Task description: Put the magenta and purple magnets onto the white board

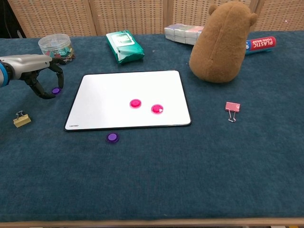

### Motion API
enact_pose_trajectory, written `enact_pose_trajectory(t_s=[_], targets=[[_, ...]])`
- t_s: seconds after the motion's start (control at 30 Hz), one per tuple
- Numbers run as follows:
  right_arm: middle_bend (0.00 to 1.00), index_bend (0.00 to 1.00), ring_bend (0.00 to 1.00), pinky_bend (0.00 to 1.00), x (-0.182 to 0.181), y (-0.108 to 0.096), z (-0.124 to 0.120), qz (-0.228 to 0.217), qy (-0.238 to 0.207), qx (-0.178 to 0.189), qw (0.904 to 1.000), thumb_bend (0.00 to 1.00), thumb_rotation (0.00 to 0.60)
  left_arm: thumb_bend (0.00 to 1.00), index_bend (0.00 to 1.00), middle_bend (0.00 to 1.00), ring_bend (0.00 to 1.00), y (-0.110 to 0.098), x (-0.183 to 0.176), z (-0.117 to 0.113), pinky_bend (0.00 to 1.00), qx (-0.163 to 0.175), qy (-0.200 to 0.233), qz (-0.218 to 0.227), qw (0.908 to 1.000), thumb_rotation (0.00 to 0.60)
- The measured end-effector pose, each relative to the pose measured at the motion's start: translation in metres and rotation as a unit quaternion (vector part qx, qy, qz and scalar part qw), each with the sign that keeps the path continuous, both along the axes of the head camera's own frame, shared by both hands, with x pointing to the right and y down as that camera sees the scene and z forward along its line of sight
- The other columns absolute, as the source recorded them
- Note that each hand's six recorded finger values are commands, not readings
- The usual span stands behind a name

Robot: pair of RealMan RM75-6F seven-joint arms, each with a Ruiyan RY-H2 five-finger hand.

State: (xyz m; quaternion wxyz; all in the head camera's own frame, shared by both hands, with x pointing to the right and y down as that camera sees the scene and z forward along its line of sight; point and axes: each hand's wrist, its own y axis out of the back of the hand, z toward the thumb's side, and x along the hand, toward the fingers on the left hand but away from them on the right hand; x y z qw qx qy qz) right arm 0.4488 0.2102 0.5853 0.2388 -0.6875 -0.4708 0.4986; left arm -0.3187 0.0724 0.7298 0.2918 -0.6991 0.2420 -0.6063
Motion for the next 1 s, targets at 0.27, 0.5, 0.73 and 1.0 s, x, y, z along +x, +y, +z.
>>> enact_pose_trajectory(t_s=[0.27, 0.5, 0.73, 1.0], targets=[[0.0, 0.37, 0.0, 0.0, 0.0, 0.0, 0.001, 0.001, -0.001, -0.001, 1.0, 0.23, 0.6, 0.47, 0.6, 0.0, 0.0, 0.007, 0.022, -0.023, 0.0, 0.006, 0.039, 0.028, 0.9988, 0.6], [0.0, 0.37, 0.0, 0.0, 0.0, 0.0, 0.0, 0.001, -0.001, -0.001, 1.0, 0.23, 0.6, 0.47, 0.6, 0.0, 0.0, 0.025, 0.052, -0.038, 0.0, -0.001, 0.071, 0.071, 0.9949, 0.6], [0.0, 0.37, 0.0, 0.0, 0.001, 0.0, 0.0, 0.002, -0.002, -0.001, 1.0, 0.23, 0.6, 0.47, 0.6, 0.0, 0.0, 0.044, 0.073, -0.038, 0.0, -0.01, 0.074, 0.114, 0.9908, 0.6], [0.0, 0.37, 0.0, 0.0, 0.003, -0.001, -0.001, 0.005, -0.002, 0.0, 1.0, 0.23, 0.6, 0.47, 0.6, 0.0, 0.0, 0.057, 0.09, -0.03, 0.0, -0.019, 0.074, 0.132, 0.9883, 0.6]])
